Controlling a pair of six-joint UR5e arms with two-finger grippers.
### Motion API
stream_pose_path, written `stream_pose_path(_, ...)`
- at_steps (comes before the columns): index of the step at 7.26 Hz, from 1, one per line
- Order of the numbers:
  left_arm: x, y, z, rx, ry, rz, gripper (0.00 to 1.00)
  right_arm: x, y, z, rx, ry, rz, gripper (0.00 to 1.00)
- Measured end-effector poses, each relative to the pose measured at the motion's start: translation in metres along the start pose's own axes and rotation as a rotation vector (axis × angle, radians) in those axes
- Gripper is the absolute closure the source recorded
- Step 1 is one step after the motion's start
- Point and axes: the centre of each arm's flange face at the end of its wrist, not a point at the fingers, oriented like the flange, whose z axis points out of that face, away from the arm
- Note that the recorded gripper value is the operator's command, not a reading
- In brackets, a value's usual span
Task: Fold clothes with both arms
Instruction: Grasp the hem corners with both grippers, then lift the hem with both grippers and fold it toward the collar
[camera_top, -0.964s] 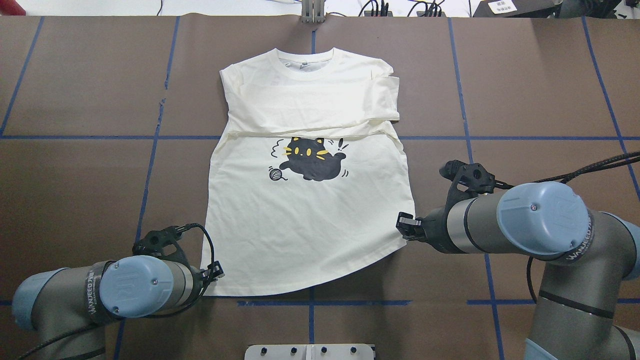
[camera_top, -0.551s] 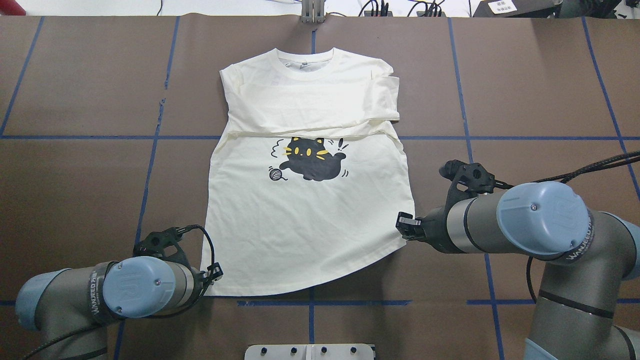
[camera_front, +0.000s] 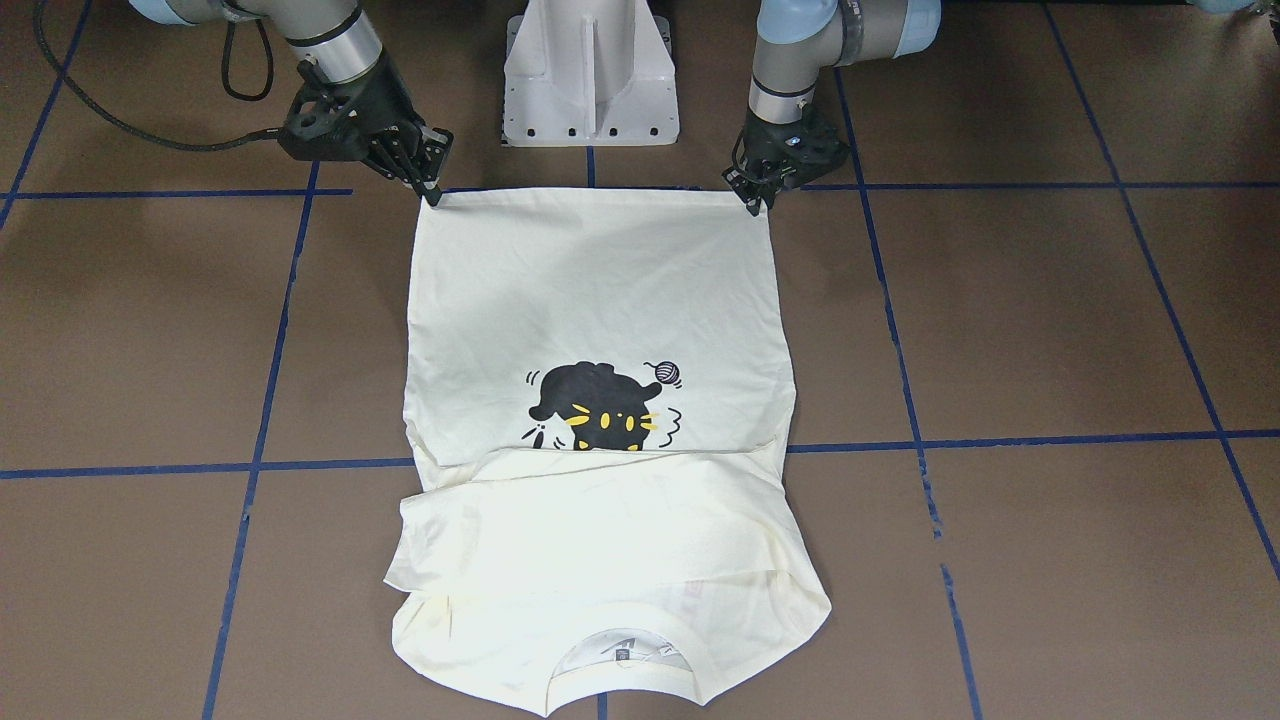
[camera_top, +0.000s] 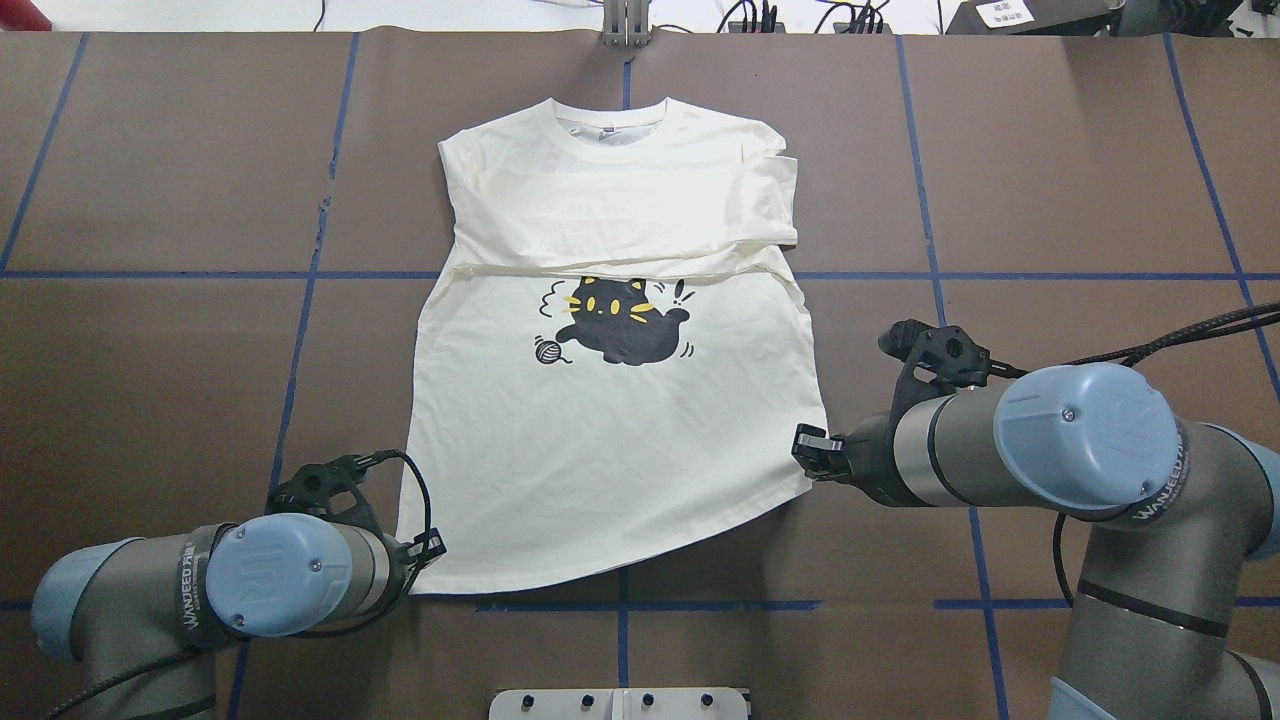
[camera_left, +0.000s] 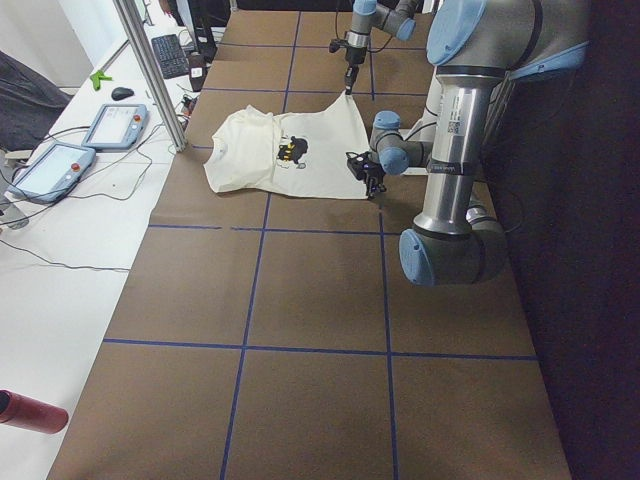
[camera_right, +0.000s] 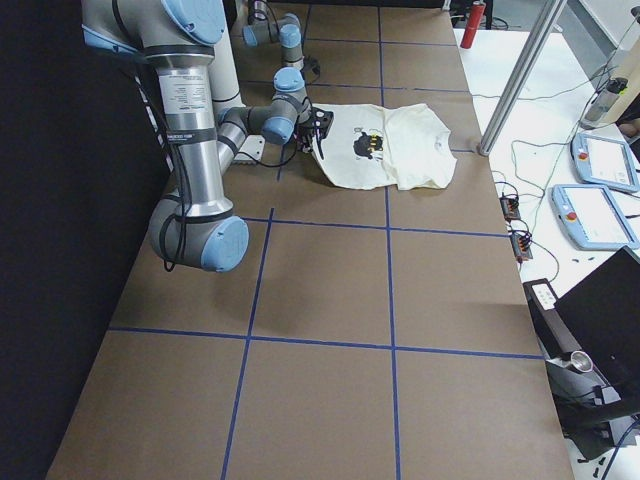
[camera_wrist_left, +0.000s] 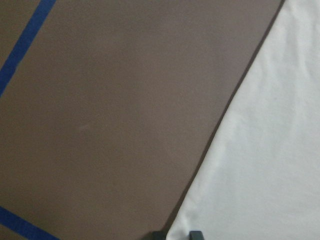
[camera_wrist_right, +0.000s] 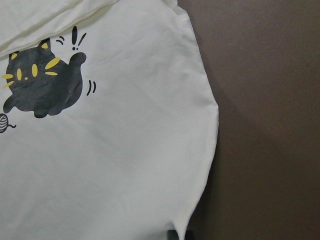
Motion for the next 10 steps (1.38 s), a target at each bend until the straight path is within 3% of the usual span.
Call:
stream_pose_path(3,0.002,-0.001,-0.008,-0.002,0.014,0.0,1.0,0.003,0.0,0.001,-0.004,0.005,0.001,1.0)
stream_pose_path(6,0.007,0.001,-0.056,-0.023,0.09,0.023,1.0,0.009,-0.001,-0.006,-0.038,0.011,0.008,1.0)
stream_pose_path(8,0.007,0.006,-0.086,-0.043,0.135,0.042,1.0,0.023,0.009,-0.015,-0.087,0.025,0.007,1.0)
stream_pose_path(10,-0.001,0.009,-0.124,-0.057,0.155,0.059,1.0,0.036,0.029,-0.03,-0.17,0.031,-0.006,1.0)
